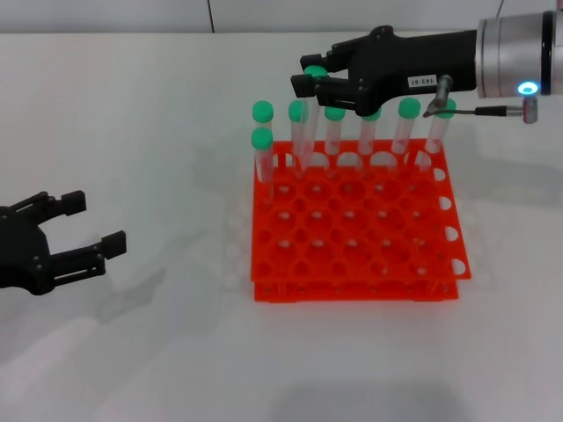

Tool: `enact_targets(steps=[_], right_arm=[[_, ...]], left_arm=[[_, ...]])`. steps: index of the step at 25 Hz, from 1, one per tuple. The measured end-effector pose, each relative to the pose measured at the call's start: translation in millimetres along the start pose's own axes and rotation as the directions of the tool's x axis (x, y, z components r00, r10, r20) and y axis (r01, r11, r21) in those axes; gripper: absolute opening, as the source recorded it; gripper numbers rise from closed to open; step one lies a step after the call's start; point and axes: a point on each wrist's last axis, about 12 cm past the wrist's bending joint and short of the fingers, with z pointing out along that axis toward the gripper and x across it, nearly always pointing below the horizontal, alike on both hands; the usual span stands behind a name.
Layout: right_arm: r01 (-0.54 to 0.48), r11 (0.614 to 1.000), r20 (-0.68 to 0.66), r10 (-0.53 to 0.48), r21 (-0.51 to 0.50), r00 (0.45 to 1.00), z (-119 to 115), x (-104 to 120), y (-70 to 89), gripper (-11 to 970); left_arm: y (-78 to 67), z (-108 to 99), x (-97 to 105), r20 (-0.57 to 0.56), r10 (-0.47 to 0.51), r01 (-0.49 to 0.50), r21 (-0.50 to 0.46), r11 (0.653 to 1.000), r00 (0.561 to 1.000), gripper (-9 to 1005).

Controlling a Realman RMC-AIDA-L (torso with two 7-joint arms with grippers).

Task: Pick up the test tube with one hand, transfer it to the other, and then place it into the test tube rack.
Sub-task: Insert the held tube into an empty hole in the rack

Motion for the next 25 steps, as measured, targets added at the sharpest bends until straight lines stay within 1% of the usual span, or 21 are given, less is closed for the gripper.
enact_targets(steps=[8, 14, 25], right_arm=[[-0.019, 1.000, 0.001, 0.019, 0.009, 1.000, -2, 8, 1.4, 286], [-0.027, 0.999, -0.003, 0.027, 0.029, 1.000, 0, 12, 1.9, 287], [-0.037, 0.999, 0.004, 0.036, 0.035, 0.999, 3, 13, 2.4, 289]], left_arm=[[-0.8, 1, 0, 0.001, -0.001, 0.001, 0.006, 1.000, 1.000, 879], [-0.4, 2, 2, 0.002, -0.009, 0.009, 0.010, 1.000, 1.000, 880], [0.3, 2, 2, 0.002, -0.013, 0.013, 0.012, 1.000, 1.000, 879]])
